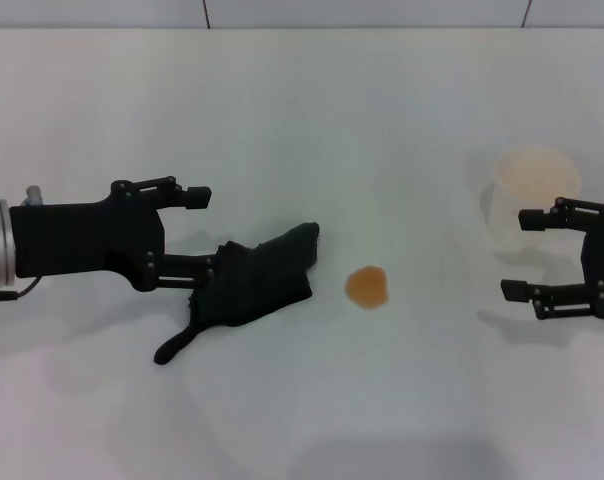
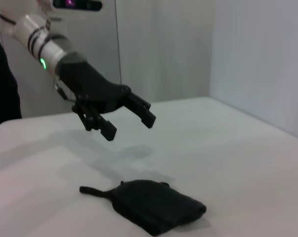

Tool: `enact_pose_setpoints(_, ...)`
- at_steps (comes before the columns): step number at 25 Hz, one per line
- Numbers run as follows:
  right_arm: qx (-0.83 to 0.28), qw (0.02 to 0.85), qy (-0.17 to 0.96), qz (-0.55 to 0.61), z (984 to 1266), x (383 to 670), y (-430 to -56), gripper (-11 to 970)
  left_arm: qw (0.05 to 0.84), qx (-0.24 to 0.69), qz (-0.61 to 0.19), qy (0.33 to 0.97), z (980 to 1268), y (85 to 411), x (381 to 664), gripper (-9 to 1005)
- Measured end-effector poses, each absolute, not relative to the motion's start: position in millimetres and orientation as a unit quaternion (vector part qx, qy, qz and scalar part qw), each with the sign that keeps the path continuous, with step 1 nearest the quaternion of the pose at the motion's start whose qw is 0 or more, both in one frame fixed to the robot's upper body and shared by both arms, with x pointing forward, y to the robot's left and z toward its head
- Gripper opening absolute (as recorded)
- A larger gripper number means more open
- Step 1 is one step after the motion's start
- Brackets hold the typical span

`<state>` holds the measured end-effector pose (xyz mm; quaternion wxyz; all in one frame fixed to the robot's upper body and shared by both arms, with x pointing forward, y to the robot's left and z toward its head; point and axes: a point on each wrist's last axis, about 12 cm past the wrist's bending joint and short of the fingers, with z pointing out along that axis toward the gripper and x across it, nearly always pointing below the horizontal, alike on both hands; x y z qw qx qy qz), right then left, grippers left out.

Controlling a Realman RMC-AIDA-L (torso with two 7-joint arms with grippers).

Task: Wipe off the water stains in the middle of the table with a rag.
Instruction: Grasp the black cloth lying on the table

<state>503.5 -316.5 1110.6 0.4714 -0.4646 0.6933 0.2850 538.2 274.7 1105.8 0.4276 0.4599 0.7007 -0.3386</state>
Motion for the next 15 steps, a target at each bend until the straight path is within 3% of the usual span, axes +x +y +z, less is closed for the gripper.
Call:
enact_pose_setpoints(6, -0.471, 0.451, 0.704, 0.281, 1126.4, 519.6, -309.4, 857, 0.423, 0.452, -0.343, 0.706, 1108.9, 275.0, 540.4, 881)
enact_pose_setpoints(15, -0.467, 0.452, 0.704, 0.286, 1135.8, 522.1, -305.1, 857, 0.397, 0.436, -0.345, 0.73, 1126.4, 284.7, 547.7, 882)
